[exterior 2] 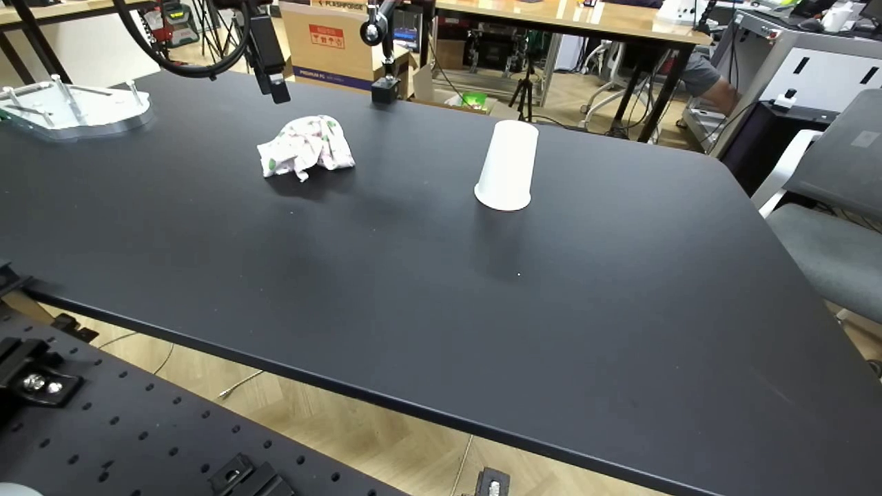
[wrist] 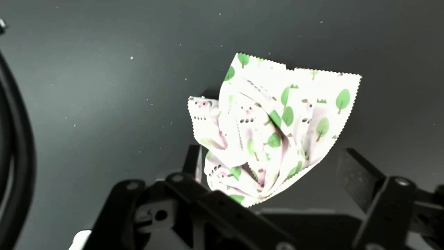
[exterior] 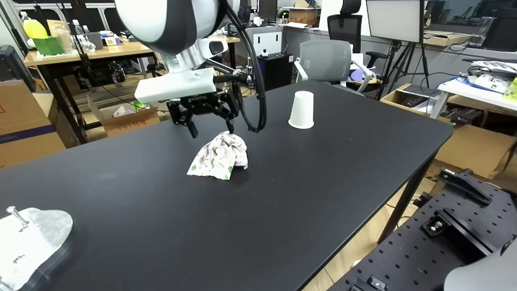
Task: Remove the towel from the black clamp stand on the table
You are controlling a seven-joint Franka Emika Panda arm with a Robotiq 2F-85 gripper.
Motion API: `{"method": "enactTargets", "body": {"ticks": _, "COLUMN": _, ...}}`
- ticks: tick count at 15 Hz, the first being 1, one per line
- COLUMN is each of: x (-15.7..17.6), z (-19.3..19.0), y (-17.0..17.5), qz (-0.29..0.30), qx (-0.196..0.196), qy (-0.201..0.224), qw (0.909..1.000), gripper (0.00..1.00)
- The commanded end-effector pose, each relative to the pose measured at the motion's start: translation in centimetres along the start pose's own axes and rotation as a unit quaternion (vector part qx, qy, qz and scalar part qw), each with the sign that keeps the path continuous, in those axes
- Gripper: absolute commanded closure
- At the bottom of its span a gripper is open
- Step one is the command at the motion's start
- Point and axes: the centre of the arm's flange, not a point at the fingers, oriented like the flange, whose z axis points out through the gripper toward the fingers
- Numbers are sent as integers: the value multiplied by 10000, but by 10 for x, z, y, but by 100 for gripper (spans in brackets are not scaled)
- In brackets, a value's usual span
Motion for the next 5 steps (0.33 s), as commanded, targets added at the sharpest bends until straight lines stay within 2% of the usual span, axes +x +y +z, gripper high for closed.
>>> {"method": "enactTargets", "body": {"ticks": 1, "x": 1, "z": -1, "y": 0, "qz": 36, "qx": 35, "qy": -26, "qw": 10000, "gripper": 0}}
{"method": "enactTargets", "body": {"ticks": 5, "x": 1, "z": -3, "y": -1, "qz": 83, "qx": 65, "qy": -55, "qw": 9999, "gripper": 0}}
